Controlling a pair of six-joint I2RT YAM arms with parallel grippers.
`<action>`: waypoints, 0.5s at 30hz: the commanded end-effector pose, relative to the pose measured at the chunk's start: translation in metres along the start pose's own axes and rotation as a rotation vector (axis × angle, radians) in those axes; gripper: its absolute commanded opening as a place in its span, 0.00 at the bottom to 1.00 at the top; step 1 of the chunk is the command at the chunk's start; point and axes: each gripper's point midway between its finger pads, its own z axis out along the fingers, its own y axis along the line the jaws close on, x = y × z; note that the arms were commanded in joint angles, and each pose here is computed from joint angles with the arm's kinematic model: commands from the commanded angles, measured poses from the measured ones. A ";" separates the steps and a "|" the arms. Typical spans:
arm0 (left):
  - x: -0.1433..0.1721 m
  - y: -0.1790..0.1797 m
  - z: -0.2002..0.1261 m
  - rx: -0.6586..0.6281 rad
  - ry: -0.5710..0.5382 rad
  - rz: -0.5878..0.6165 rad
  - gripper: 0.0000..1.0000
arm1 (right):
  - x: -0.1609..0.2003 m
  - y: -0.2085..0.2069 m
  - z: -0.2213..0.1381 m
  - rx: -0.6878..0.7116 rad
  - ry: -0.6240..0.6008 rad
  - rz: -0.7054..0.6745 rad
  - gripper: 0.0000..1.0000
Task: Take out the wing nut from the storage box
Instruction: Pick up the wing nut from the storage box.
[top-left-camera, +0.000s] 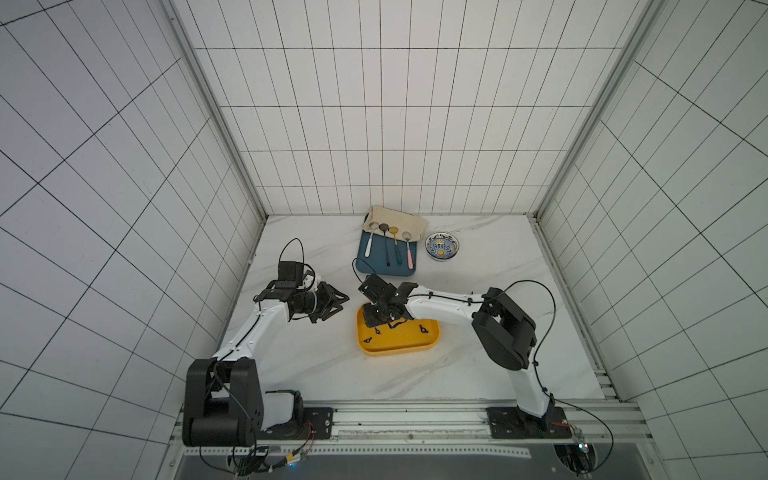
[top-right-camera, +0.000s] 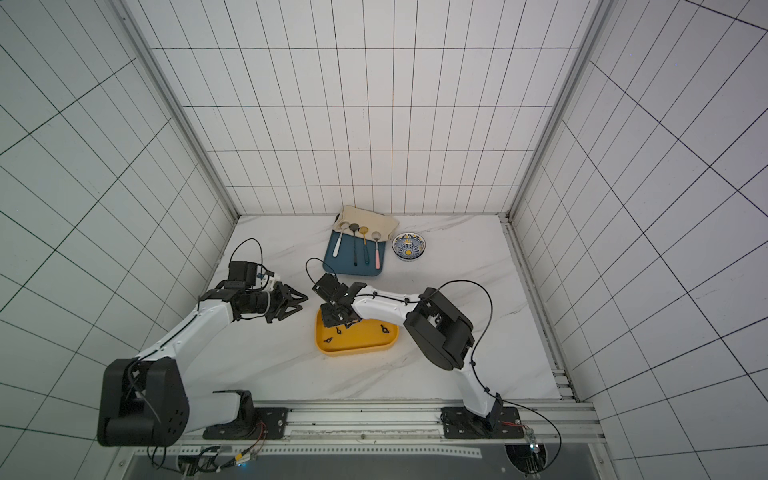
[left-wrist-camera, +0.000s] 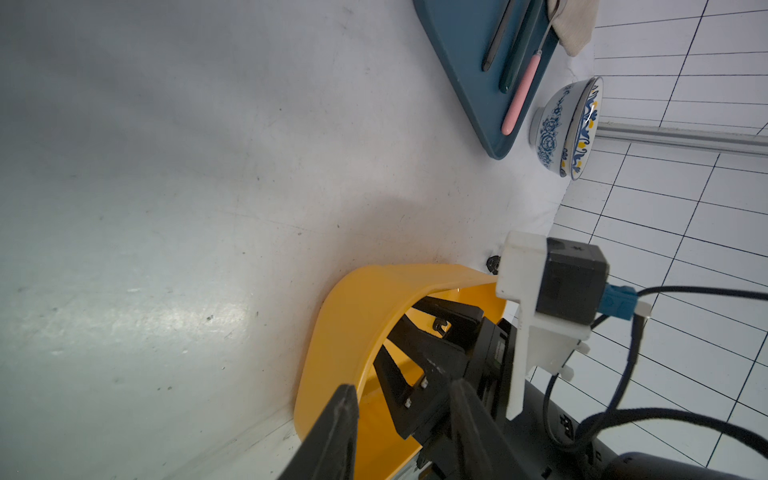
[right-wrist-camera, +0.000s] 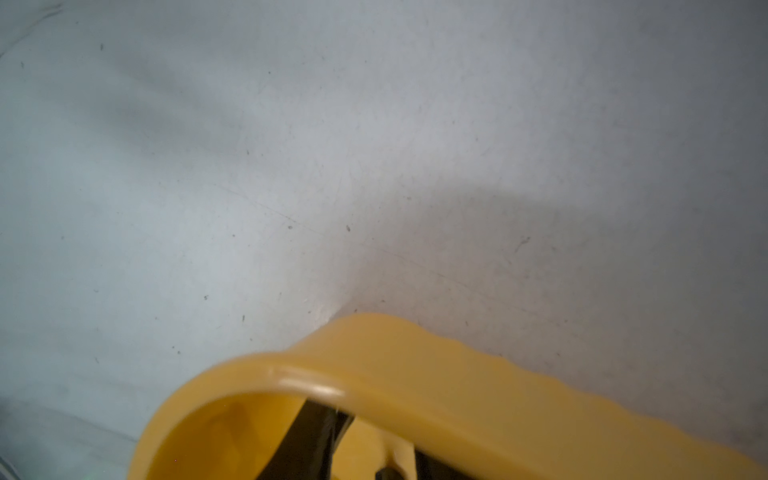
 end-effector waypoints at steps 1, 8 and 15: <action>-0.001 -0.001 0.000 0.020 -0.005 0.028 0.40 | -0.012 0.009 0.002 -0.009 -0.017 -0.011 0.35; -0.001 -0.001 0.000 0.019 -0.007 0.029 0.40 | -0.009 0.006 0.011 0.006 -0.001 -0.008 0.34; -0.001 0.000 0.001 0.018 -0.003 0.027 0.40 | -0.005 -0.003 0.021 0.050 0.009 -0.010 0.29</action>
